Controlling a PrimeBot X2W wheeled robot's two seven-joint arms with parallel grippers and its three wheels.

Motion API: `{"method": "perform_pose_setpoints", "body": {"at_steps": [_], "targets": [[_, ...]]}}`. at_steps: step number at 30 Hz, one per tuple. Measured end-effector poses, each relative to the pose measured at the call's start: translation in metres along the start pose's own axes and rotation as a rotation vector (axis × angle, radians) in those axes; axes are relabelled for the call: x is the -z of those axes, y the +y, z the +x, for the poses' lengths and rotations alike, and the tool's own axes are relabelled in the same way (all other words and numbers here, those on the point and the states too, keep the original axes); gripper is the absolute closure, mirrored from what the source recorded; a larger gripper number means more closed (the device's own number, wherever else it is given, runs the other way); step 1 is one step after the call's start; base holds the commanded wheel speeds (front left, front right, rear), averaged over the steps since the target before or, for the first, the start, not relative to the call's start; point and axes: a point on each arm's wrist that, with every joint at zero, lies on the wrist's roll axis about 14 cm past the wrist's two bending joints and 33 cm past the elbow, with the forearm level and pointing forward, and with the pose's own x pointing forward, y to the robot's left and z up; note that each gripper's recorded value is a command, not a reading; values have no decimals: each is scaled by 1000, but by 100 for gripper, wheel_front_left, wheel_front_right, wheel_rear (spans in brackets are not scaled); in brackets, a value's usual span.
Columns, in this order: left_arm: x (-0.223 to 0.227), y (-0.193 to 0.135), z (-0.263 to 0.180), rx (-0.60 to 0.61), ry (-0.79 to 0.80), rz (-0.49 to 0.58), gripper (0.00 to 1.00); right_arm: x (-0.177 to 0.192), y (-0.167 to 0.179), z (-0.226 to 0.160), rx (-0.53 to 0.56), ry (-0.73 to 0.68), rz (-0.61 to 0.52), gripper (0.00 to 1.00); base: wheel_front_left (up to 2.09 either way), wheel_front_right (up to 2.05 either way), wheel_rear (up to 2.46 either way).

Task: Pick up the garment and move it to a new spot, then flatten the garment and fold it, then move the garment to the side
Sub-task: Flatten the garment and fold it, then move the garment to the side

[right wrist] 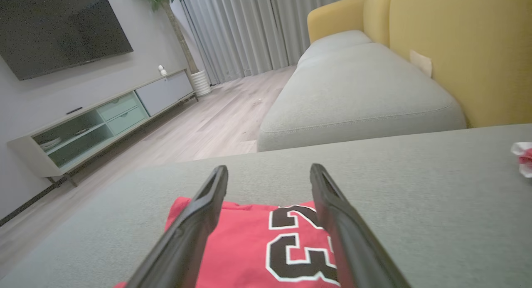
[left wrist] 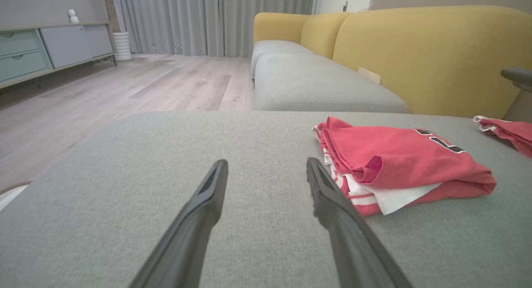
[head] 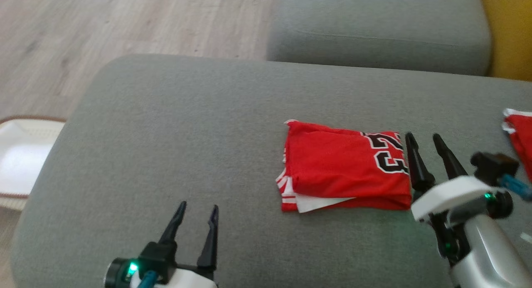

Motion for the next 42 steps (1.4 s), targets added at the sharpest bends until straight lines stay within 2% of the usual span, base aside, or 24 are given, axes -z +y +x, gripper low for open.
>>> {"method": "perform_pose_setpoints", "body": {"at_steps": [5,13,18,24,42], "targets": [[-6,0,6,7,-20,0,0,-2,-19,-29,42,-68,-36,0,0,0,0],[-6,2,-2,4,-23,-1,0,16,-19,-69,39,-78,-111,0,0,0,0],[-8,1,-5,9,-35,2,0,0,-15,-85,62,-154,-122,0,0,0,0],[-5,5,-15,3,-27,6,0,23,-10,-108,92,-120,-113,0,0,0,0],[-1,1,-19,36,-20,26,0,27,-7,-114,113,-125,-83,0,0,0,0]]}}
